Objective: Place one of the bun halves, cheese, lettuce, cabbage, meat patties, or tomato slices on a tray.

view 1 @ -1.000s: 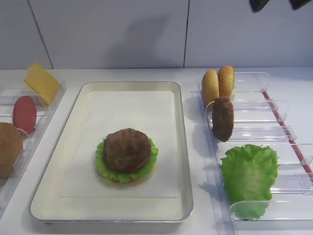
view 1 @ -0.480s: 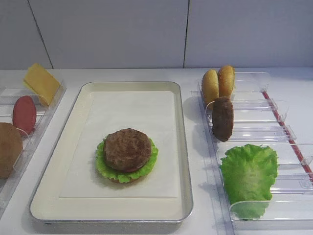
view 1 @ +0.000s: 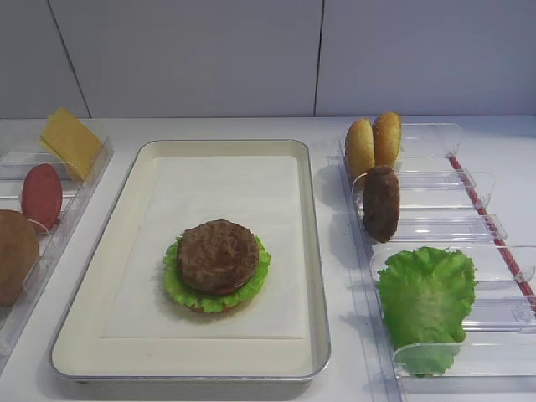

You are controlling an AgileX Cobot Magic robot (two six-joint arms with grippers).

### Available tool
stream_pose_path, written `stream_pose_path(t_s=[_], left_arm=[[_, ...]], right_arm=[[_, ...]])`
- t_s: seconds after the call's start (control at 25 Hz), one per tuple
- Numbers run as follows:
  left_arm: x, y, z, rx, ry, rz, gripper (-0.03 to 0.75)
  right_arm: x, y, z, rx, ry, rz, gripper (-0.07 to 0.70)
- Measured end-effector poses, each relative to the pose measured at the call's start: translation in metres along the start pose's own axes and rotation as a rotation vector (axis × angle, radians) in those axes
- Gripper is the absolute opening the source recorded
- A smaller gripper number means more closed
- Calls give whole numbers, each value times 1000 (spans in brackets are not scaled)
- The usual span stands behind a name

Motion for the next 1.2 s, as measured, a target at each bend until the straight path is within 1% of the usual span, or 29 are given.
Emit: stream_pose_path(t_s=[0.08, 0.28, 0.36, 0.52, 0.64, 1.2], left_arm=[[0, 0, 0, 0, 0, 0, 210], [0, 0, 0, 0, 0, 0, 210], [0, 0, 0, 0, 0, 0, 210], [0, 0, 0, 0, 0, 0, 210], [0, 0, 0, 0, 0, 0, 210], [0, 0, 0, 0, 0, 0, 210]], right_arm=[[17, -4, 2, -2, 15, -38, 429], [46, -11, 9, 6, 20, -129, 428], [52, -12, 10, 20, 29, -163, 426], [58, -6, 12, 58, 75, -241, 426], [58, -6, 13, 69, 86, -254, 426], [59, -8, 12, 72, 86, -254, 426]])
Point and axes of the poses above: a point on each arm's last joint axis where the gripper is mounted, y pointing back along that axis away from the gripper, z along the wrist's bending axis when the last joint is at zero, x = y × z, the point moved 2 cm from there along -y, pointing out along that axis toward the gripper, and after that the axes turned 6 degrees about y, right-handed, at the moved point
